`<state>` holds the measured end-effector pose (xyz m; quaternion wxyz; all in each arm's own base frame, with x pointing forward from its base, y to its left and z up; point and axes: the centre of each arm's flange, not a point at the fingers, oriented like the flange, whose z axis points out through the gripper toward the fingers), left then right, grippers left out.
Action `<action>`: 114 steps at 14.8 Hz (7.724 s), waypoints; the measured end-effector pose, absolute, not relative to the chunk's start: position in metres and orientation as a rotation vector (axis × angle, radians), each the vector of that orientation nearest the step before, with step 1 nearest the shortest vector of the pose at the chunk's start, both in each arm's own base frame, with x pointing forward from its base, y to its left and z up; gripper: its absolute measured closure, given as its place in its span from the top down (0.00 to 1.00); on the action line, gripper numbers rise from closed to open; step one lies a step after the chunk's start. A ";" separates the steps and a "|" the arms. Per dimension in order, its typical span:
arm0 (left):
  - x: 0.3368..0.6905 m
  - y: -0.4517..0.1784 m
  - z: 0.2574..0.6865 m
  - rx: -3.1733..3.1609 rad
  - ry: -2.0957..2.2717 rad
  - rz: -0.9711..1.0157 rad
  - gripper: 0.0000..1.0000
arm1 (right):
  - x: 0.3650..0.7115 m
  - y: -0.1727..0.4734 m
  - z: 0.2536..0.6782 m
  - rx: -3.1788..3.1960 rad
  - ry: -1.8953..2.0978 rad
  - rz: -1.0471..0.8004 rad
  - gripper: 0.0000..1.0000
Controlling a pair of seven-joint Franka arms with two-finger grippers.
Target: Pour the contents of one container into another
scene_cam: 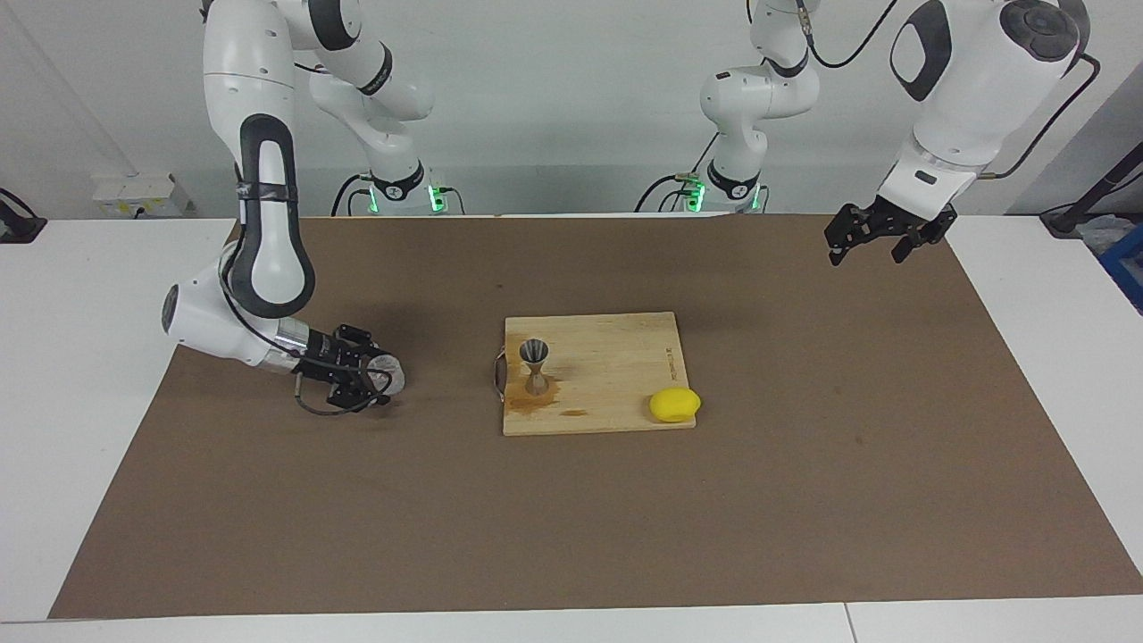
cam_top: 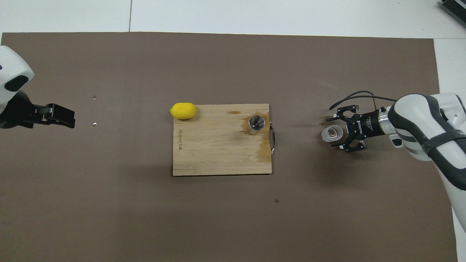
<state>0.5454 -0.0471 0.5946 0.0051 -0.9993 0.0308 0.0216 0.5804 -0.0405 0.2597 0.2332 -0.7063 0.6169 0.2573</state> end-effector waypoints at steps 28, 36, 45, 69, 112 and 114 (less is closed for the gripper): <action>0.528 -0.045 0.619 -3.144 0.166 0.076 1.00 | 0.629 0.160 0.429 -1.921 1.935 0.447 0.50; 0.528 -0.038 0.619 -3.145 0.144 0.076 1.00 | 0.612 0.231 0.444 -2.304 1.791 0.135 0.50; 0.528 -0.044 0.618 -3.142 0.161 0.079 1.00 | 0.606 0.257 0.447 -2.468 1.671 -0.076 0.50; 0.530 -0.033 0.616 -3.147 0.131 0.073 1.00 | 0.581 0.296 0.423 -2.748 1.440 -0.367 0.50; 0.530 -0.033 0.615 -3.147 0.130 0.077 1.00 | 0.592 -0.033 0.263 -1.948 1.687 0.720 0.50; 0.530 -0.033 0.615 -3.147 0.130 0.077 1.00 | 0.591 -0.033 0.262 -1.947 1.689 0.723 0.50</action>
